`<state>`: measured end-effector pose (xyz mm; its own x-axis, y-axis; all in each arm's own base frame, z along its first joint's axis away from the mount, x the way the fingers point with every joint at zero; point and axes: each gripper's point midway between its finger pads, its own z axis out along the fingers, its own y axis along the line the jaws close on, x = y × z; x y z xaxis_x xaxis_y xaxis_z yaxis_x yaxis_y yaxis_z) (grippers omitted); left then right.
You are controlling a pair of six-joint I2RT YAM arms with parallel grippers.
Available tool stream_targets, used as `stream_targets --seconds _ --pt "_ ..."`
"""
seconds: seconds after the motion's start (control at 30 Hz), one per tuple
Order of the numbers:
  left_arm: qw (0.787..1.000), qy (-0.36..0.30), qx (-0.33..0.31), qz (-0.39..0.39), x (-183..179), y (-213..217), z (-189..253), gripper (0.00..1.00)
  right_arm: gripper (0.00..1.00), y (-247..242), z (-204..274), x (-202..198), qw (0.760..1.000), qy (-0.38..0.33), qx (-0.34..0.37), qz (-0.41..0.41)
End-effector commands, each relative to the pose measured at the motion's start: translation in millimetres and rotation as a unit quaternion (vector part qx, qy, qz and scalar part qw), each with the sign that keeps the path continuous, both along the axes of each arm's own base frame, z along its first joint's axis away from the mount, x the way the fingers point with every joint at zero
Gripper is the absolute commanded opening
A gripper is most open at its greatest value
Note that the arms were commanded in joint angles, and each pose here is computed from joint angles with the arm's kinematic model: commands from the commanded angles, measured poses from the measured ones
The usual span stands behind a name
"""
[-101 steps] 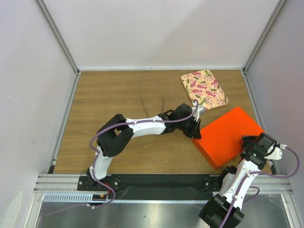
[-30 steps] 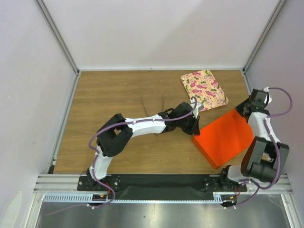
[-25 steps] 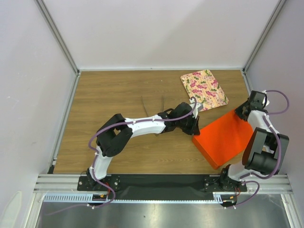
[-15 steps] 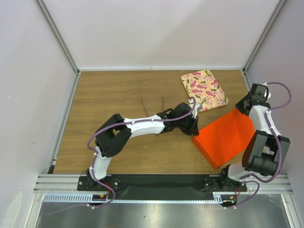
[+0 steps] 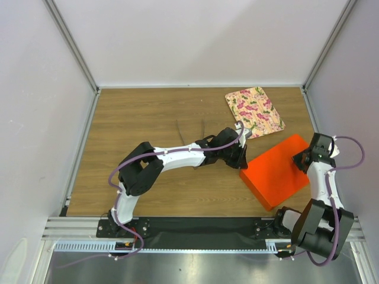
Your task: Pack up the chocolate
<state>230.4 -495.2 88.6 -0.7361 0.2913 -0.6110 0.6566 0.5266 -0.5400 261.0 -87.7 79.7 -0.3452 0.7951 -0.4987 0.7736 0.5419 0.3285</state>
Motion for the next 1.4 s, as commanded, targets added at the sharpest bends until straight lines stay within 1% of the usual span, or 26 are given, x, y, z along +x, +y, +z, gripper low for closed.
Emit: stream_targets --seconds 0.0,0.07,0.2,0.27,0.37,0.43,0.5,0.53,0.63,0.73,0.77,0.8,0.83,0.87,0.9,0.93,0.97,1.0,1.03,1.07,1.1,1.13,1.17,1.23,1.27,1.37 --pt "1.000 0.001 0.011 0.011 1.4 8.7 5.3 0.09 0.00 3.2 -23.4 -19.9 0.998 0.045 0.024 -0.023" --pt "1.000 -0.005 0.006 0.011 2.3 8.4 12.5 0.09 0.00 1.3 -9.9 -15.9 0.999 0.029 0.018 -0.024" --pt "1.000 -0.016 -0.005 0.010 3.8 7.4 32.1 0.09 0.00 0.2 45.9 -6.4 1.000 -0.017 -0.008 -0.005" --pt "1.000 -0.024 -0.016 0.008 4.2 6.2 46.1 0.09 0.00 6.0 60.6 -6.5 1.000 -0.029 -0.007 0.010" --pt "0.999 -0.024 -0.030 0.006 3.0 3.8 58.0 0.09 0.00 22.4 55.4 -14.7 0.999 -0.035 0.021 0.034" --pt "0.999 -0.015 -0.039 0.000 0.1 0.4 61.3 0.09 0.00 27.5 27.9 -31.9 0.999 -0.004 0.035 0.024" --pt "0.999 -0.007 -0.043 -0.004 -2.2 -1.8 59.8 0.09 0.00 27.5 16.9 -37.1 0.999 -0.009 0.041 0.010" --pt "0.999 -0.007 -0.042 -0.004 -2.5 -1.1 59.8 0.09 0.00 34.7 6.6 -39.2 0.998 -0.010 0.060 0.009" --pt "0.999 -0.025 -0.035 0.008 3.3 6.0 70.3 0.08 0.00 33.4 7.1 -36.7 0.998 -0.016 0.068 -0.009" --pt "0.996 -0.061 -0.048 0.034 14.9 22.2 110.3 0.08 0.00 33.5 17.1 -27.9 0.997 -0.016 0.068 0.011" --pt "0.995 -0.069 -0.050 0.043 17.4 28.9 119.1 0.08 0.01 30.4 37.4 -19.4 0.998 -0.028 0.049 0.033" --pt "0.992 -0.086 -0.067 0.056 21.2 42.7 147.3 0.10 0.02 28.2 45.7 -16.0 0.998 -0.024 0.040 0.039" --pt "0.990 -0.099 -0.068 0.072 27.0 53.0 158.8 0.12 0.05 26.2 62.2 -9.9 0.998 -0.034 0.028 0.048" --pt "0.988 -0.108 -0.071 0.083 29.7 62.9 170.2 0.15 0.16 25.7 95.3 -0.4 0.996 -0.060 0.012 0.063" --pt "0.986 -0.120 -0.067 0.100 36.0 80.6 182.9 0.21 0.23 35.3 115.4 7.5 0.991 -0.078 -0.007 0.107" --pt "0.977 -0.149 -0.087 0.122 37.0 99.8 217.0 0.25 0.46 42.2 134.6 12.5 0.986 -0.099 -0.020 0.130" --pt "0.973 -0.164 -0.093 0.134 37.3 114.8 232.6 0.36 0.60 55.1 151.2 15.2 0.980 -0.116 -0.023 0.160" --pt "0.969 -0.179 -0.082 0.148 41.2 134.6 240.1 0.44 0.76 75.8 182.8 21.5 0.963 -0.151 -0.046 0.217" --pt "0.960 -0.206 -0.100 0.160 33.7 155.3 270.1 0.52 0.99 89.8 197.5 19.8 0.953 -0.171 -0.055 0.245" --pt "0.954 -0.224 -0.095 0.175 34.1 169.5 279.4 0.61 1.00 99.1 209.3 20.3 0.944 -0.190 -0.064 0.262" --pt "0.949 -0.245 -0.074 0.183 33.6 185.8 282.0 0.76 1.00 103.0 216.6 19.4 0.939 -0.201 -0.080 0.269" --pt "0.940 -0.268 -0.087 0.192 23.4 204.7 303.7 0.88 1.00 122.2 225.4 13.8 0.925 -0.223 -0.083 0.297" --pt "0.936 -0.277 -0.069 0.206 22.5 218.5 300.9 1.00 1.00 127.3 226.9 11.2 0.921 -0.229 -0.085 0.304" --pt "0.928 -0.294 -0.053 0.222 16.8 240.0 297.6 1.00 1.00 140.9 228.1 3.7 0.914 -0.240 -0.075 0.319" --pt "0.919 -0.306 -0.058 0.242 9.2 259.7 306.7 1.00 1.00 145.5 229.9 0.1 0.911 -0.244 -0.070 0.326" --pt "0.908 -0.320 -0.068 0.263 -6.4 287.9 301.4 1.00 1.00 164.3 244.6 -13.1 0.885 -0.278 -0.054 0.369"
